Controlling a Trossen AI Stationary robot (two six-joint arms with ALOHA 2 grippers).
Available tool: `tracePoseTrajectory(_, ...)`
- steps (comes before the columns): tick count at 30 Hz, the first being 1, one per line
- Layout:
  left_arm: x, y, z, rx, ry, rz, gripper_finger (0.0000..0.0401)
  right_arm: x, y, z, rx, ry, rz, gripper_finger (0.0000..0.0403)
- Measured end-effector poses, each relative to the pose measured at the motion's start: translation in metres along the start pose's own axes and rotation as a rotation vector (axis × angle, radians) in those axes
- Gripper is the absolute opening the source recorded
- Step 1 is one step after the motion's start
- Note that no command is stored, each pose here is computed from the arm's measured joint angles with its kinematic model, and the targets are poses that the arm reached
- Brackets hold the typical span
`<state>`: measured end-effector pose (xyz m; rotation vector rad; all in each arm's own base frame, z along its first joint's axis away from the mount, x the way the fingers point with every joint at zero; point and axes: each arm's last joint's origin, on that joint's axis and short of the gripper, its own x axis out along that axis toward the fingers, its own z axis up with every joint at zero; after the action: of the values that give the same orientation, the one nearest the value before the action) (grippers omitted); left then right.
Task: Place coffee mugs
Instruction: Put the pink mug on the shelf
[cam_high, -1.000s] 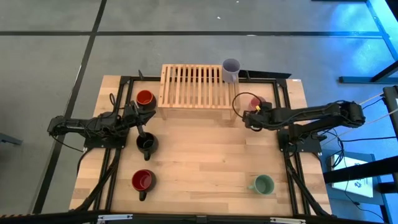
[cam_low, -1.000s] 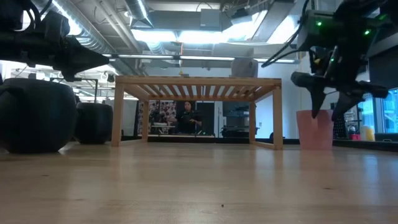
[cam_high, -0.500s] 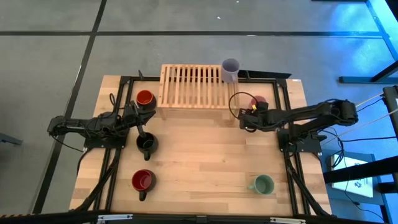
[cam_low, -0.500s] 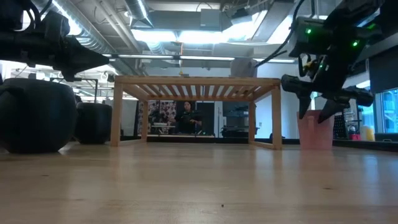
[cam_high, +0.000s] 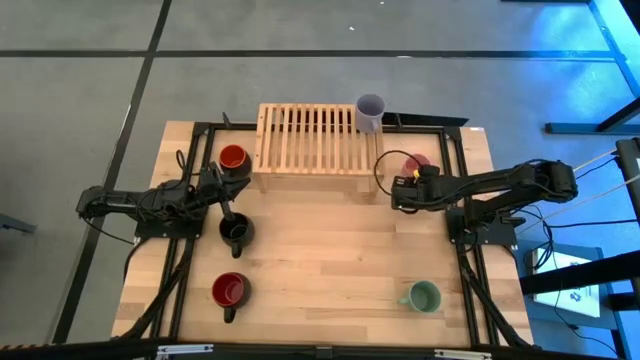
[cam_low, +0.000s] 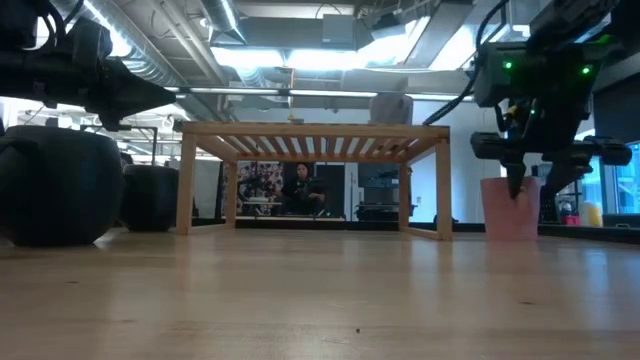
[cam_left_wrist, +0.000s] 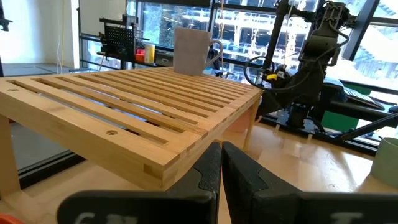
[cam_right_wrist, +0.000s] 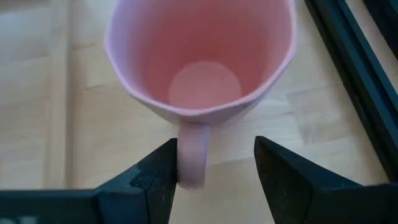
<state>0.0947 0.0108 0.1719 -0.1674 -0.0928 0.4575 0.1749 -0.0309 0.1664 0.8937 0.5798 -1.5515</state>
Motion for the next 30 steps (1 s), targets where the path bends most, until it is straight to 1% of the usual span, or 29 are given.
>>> tracePoseTrajectory(3, 0.0, 0.0, 0.0, 0.0, 0.0, 0.002, 0.0007, -0.003, 0.004, 0.002, -0.038, 0.003, 0.057, 0.0198)
tracePoseTrajectory(5, 0.0, 0.0, 0.0, 0.0, -0.002, 0.01, 0.0007, -0.003, 0.006, 0.002, -0.073, 0.0, 0.075, 0.0198)
tracePoseTrajectory(8, 0.0, 0.001, 0.0, 0.0, -0.003, 0.02, 0.0007, 0.001, 0.007, 0.0, -0.122, -0.017, 0.055, 0.0198)
tracePoseTrajectory(11, 0.0, 0.001, 0.0, 0.0, -0.003, 0.019, 0.0007, 0.007, 0.007, 0.001, -0.127, -0.005, 0.012, 0.0198)
tracePoseTrajectory(15, 0.0, 0.001, 0.0, -0.001, -0.004, 0.02, 0.0007, 0.01, 0.009, 0.001, -0.139, -0.03, 0.007, 0.0192)
tracePoseTrajectory(18, 0.0, 0.001, 0.0, -0.001, -0.004, 0.02, 0.0007, 0.011, 0.009, 0.0, -0.142, -0.041, 0.003, 0.0167)
tracePoseTrajectory(24, 0.0, 0.001, 0.0, -0.001, -0.004, 0.02, 0.0007, 0.015, 0.008, -0.003, -0.123, -0.044, 0.027, 0.0089)
tracePoseTrajectory(28, 0.0, 0.001, 0.0, 0.0, -0.004, 0.02, 0.0007, 0.015, 0.007, -0.003, -0.136, -0.053, 0.02, 0.0036)
tracePoseTrajectory(29, 0.0, 0.001, 0.0, -0.001, -0.004, 0.021, 0.0007, 0.015, 0.008, -0.003, -0.135, -0.055, 0.021, 0.0026)
tracePoseTrajectory(30, 0.0, 0.001, 0.0, 0.0, -0.004, 0.02, 0.0007, 0.015, 0.007, -0.003, -0.145, -0.056, 0.02, 0.0024)
